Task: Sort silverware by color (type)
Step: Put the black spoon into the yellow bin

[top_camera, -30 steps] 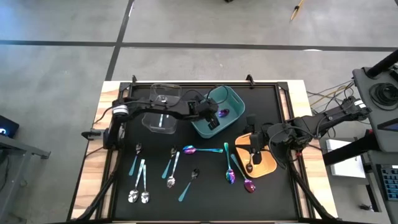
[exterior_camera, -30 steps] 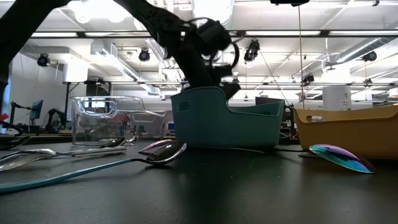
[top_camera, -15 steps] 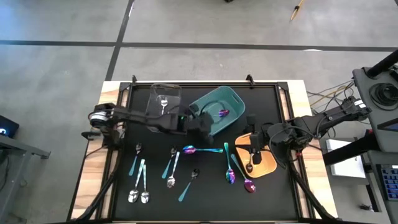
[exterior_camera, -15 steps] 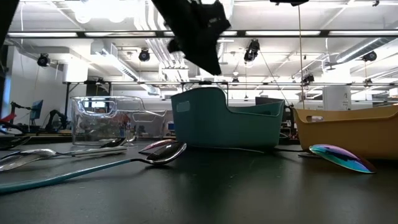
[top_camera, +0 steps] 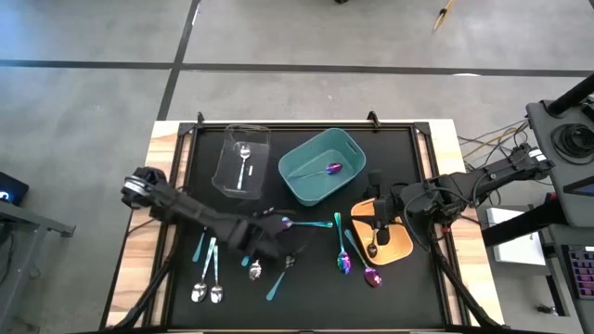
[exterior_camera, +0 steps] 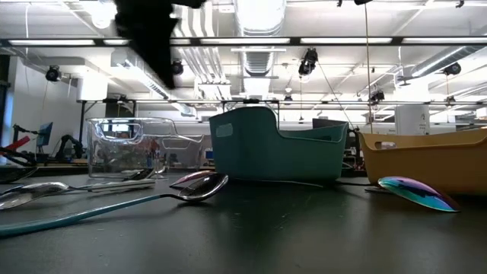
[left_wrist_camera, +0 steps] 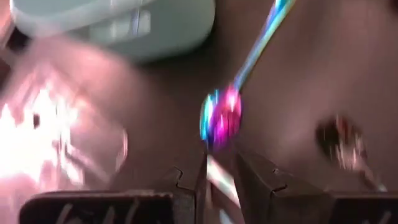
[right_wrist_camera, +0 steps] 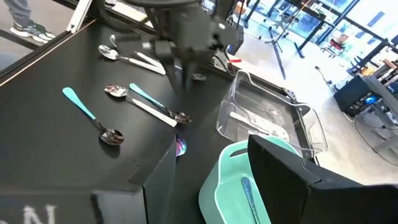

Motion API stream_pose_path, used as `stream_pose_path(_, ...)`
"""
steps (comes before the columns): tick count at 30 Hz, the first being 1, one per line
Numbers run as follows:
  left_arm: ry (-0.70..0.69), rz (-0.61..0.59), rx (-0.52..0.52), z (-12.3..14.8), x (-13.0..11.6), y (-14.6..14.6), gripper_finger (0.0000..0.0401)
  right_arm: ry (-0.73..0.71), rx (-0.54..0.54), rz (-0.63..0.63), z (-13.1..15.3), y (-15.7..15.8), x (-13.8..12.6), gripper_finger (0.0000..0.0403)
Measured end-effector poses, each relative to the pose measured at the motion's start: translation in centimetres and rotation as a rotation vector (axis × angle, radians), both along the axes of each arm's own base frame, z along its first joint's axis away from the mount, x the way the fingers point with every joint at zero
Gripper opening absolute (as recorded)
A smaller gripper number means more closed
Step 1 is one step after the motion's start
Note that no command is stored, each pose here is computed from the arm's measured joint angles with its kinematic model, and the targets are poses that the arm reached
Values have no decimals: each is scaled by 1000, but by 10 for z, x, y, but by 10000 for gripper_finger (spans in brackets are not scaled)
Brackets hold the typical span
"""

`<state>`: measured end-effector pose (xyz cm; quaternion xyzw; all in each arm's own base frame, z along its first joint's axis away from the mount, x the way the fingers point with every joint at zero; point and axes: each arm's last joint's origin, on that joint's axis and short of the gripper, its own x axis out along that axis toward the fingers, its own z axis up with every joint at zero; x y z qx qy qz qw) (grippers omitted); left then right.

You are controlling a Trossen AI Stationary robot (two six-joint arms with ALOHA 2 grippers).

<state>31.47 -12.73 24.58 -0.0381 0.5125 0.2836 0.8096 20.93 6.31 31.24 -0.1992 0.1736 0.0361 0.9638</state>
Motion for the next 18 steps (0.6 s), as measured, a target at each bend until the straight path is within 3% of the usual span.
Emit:
stream_pose_path(5, 115, 121, -75, -4, -30, -23, 50, -8, -5, 3, 1, 0, 0, 192)
stream_pose_path(8, 152, 133, -106, -4, -40, -34, 47, -26, -12, 13, 2, 0, 1, 192)
stream_pose_path(18, 186, 145, -42, -17, -54, -37, 39, -42, -51, 31, 4, 1, 2, 192)
